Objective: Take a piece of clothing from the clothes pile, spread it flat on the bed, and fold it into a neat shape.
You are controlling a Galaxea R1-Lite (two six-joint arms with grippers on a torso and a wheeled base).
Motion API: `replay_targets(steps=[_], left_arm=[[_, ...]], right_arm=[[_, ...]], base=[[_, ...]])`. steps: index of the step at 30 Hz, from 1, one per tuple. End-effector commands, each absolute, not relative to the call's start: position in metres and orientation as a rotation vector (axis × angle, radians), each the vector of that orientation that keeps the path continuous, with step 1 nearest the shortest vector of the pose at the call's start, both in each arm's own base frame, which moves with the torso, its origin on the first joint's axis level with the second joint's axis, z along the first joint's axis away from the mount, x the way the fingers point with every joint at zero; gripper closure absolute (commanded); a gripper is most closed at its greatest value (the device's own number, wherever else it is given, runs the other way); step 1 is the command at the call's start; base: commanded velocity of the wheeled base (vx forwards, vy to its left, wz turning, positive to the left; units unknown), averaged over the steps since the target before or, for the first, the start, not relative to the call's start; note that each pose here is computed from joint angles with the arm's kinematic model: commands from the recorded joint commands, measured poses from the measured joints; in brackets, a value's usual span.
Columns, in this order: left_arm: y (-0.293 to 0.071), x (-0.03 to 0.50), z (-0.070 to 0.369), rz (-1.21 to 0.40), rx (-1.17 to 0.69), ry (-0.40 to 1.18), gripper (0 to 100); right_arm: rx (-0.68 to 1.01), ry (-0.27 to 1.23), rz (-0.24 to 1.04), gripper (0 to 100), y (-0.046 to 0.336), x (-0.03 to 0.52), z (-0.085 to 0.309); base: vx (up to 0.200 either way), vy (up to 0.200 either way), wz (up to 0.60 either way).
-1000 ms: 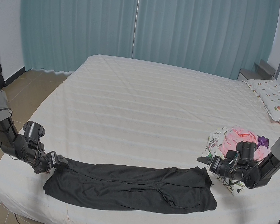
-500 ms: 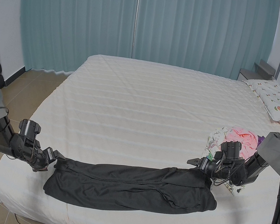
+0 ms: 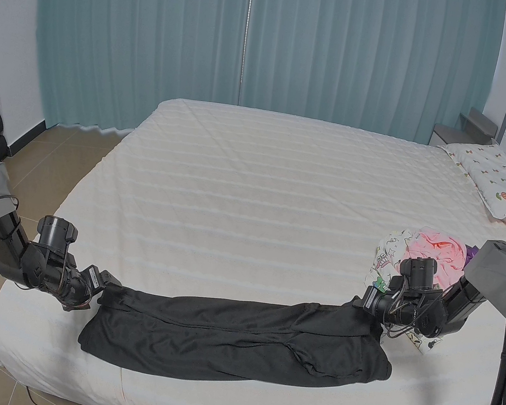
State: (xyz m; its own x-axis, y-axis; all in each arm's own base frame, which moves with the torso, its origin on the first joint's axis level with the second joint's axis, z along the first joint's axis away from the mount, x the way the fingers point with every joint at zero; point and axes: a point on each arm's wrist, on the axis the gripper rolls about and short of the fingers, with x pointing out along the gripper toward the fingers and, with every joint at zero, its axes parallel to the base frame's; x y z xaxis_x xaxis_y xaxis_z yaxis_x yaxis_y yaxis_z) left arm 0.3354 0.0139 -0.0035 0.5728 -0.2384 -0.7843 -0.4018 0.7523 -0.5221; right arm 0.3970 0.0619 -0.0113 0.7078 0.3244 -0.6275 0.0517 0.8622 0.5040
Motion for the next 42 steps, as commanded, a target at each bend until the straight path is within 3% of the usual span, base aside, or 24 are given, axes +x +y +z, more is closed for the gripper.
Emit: replay_targets(steps=[1, 2, 3, 9, 12, 18, 25, 31, 38, 39, 42], left_arm=[[0.014, 0.335, -0.006, 0.110, -0.743, 0.984, 0], [0.014, 0.335, -0.006, 0.110, -0.743, 0.984, 0], [0.014, 0.335, -0.006, 0.110, -0.743, 0.985, 0], [0.014, 0.335, -0.006, 0.110, -0.743, 0.985, 0], [0.014, 0.336, -0.006, 0.110, -0.743, 0.985, 0], [0.014, 0.336, -0.006, 0.108, -0.744, 0.984, 0], [0.014, 0.336, -0.006, 0.109, -0.744, 0.986, 0], [0.014, 0.336, -0.006, 0.109, -0.744, 0.986, 0], [0.014, 0.336, -0.007, 0.109, -0.743, 0.987, 0], [0.014, 0.336, -0.006, 0.108, -0.743, 0.986, 0], [0.014, 0.336, -0.006, 0.108, -0.743, 0.986, 0]], right_arm=[[0.520, 0.779, 0.157, 100, 0.060, 0.394, -0.010], [0.520, 0.785, 0.156, 100, 0.061, 0.394, -0.012], [0.519, 0.795, 0.155, 0, 0.062, 0.394, -0.016], [0.513, 0.770, 0.167, 0, 0.064, 0.397, -0.012], [0.502, 0.668, 0.159, 0, 0.069, 0.407, 0.019], [0.445, 0.621, 0.224, 0, 0.116, 0.406, 0.036], [0.317, 0.711, 0.299, 0, 0.167, 0.397, 0.006], [0.182, 0.744, 0.262, 0, 0.169, 0.398, -0.026], [0.173, 0.750, 0.264, 0, 0.170, 0.399, -0.030], [0.171, 0.749, 0.266, 100, 0.170, 0.400, -0.029], [0.171, 0.746, 0.270, 100, 0.174, 0.404, -0.030]], base=[[0.000, 0.000, 0.00], [0.000, 0.000, 0.00], [0.000, 0.000, 0.00], [0.000, 0.000, 0.00], [0.000, 0.000, 0.00], [0.000, 0.000, 0.00], [0.000, 0.000, 0.00], [0.000, 0.000, 0.00], [0.000, 0.000, 0.00], [0.000, 0.000, 0.00], [0.000, 0.000, 0.00]])
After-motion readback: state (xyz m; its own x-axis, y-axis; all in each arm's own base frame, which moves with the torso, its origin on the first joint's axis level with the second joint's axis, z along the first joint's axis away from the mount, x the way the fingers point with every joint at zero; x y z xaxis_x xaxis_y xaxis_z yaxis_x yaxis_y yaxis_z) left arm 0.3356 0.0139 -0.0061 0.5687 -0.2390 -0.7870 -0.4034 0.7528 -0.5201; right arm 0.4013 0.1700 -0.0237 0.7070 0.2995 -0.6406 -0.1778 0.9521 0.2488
